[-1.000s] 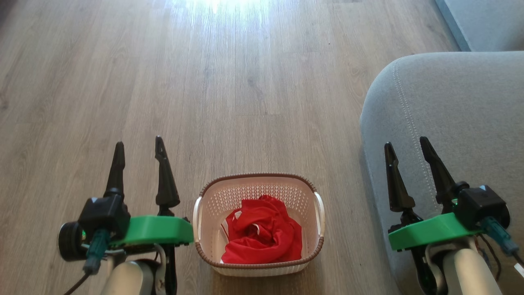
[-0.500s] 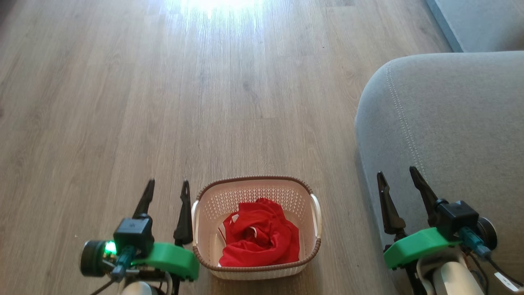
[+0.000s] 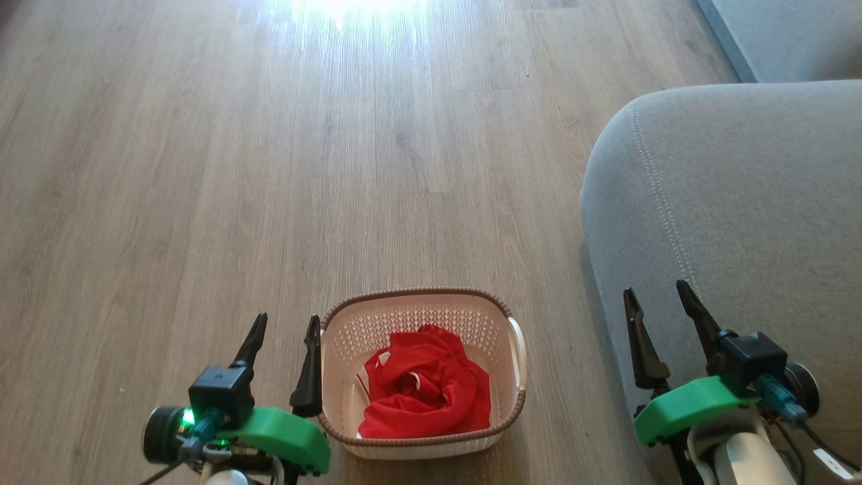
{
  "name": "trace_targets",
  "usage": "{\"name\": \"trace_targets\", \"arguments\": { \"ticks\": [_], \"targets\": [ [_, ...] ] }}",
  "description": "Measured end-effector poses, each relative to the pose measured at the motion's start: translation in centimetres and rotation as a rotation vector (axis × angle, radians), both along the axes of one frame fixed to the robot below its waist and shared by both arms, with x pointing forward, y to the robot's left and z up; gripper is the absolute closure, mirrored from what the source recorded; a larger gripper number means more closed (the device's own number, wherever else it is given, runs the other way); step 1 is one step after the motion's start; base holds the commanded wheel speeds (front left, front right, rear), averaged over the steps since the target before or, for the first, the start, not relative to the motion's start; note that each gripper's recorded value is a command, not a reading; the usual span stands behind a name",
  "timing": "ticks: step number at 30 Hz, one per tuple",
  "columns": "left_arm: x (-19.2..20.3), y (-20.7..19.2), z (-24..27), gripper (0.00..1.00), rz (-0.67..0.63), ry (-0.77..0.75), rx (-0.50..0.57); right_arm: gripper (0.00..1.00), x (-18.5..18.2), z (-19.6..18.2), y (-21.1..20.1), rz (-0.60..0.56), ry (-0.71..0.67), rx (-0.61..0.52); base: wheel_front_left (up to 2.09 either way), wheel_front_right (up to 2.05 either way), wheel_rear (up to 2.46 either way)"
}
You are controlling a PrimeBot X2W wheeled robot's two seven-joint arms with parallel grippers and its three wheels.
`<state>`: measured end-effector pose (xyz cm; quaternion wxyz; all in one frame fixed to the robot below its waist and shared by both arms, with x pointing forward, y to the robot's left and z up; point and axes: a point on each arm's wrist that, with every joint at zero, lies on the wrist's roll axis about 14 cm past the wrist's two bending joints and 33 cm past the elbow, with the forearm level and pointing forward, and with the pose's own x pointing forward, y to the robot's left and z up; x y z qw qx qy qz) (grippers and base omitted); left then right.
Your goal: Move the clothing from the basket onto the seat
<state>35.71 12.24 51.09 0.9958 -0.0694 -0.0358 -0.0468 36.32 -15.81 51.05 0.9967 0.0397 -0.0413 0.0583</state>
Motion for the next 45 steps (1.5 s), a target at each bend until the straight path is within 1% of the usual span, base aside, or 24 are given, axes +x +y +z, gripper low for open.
{"name": "trace_targets", "arguments": {
  "ticks": [7,10,11,14,16,19,22,25,27,29,33,38,40,43,45],
  "targets": [
    [0.2,-0.2,-0.5,0.00,-0.008,0.017,-0.012,0.00,0.0,-0.3,-0.2,-0.006,0.009,0.001,0.00,0.00,0.00],
    [0.4,-0.6,-1.7,0.00,-0.025,0.058,-0.045,0.00,0.1,-0.8,-0.4,-0.014,0.025,0.000,0.00,0.00,0.00],
    [0.5,-1.1,-3.0,0.00,-0.051,0.104,-0.088,0.00,0.2,-1.3,-0.7,-0.023,0.039,0.000,0.00,0.00,0.00],
    [1.1,-1.5,-4.5,0.00,-0.071,0.150,-0.090,0.00,0.5,-1.7,-1.2,-0.036,0.051,-0.009,0.00,0.00,0.00],
    [2.2,-2.0,-5.2,0.00,-0.092,0.168,-0.087,0.00,0.9,-2.2,-1.5,-0.043,0.064,-0.010,0.00,0.00,0.00],
    [4.8,-2.9,-6.0,0.00,-0.132,0.178,-0.058,0.00,2.2,-3.0,-2.1,-0.061,0.081,-0.014,0.00,0.00,0.00],
    [7.7,-3.8,-7.8,0.00,-0.170,0.207,-0.026,0.00,4.3,-3.2,-2.5,-0.069,0.076,-0.028,0.00,0.00,0.00],
    [9.9,-4.8,-11.1,0.00,-0.217,0.275,0.006,0.00,6.2,-4.4,-2.7,-0.072,0.094,-0.037,0.00,0.00,0.00],
    [11.2,-5.4,-13.6,0.00,-0.243,0.325,0.014,0.00,7.1,-5.7,-3.0,-0.077,0.121,-0.035,0.00,0.00,0.00],
    [12.1,-6.2,-16.3,0.00,-0.286,0.377,0.044,0.00,7.6,-7.5,-3.0,-0.075,0.161,-0.034,0.00,0.00,0.00],
    [13.4,-8.2,-21.4,0.00,-0.397,0.463,0.126,0.00,8.4,-10.8,-3.3,-0.080,0.232,-0.038,0.00,0.00,0.00],
    [14.5,-9.9,-26.7,0.00,-0.503,0.535,0.212,0.00,9.1,-13.7,-4.1,-0.098,0.290,-0.050,0.00,0.00,0.00],
    [14.6,-10.3,-28.8,0.00,-0.539,0.566,0.243,0.00,9.0,-14.8,-4.6,-0.111,0.316,-0.049,0.00,0.00,0.00],
    [13.8,-10.9,-32.2,0.00,-0.619,0.627,0.319,0.00,8.6,-16.5,-4.8,-0.115,0.360,-0.057,0.00,0.00,0.00],
    [13.5,-11.5,-33.9,0.00,-0.661,0.655,0.337,0.00,8.5,-17.2,-5.0,-0.118,0.378,-0.057,0.00,0.00,0.00]
  ]
}}
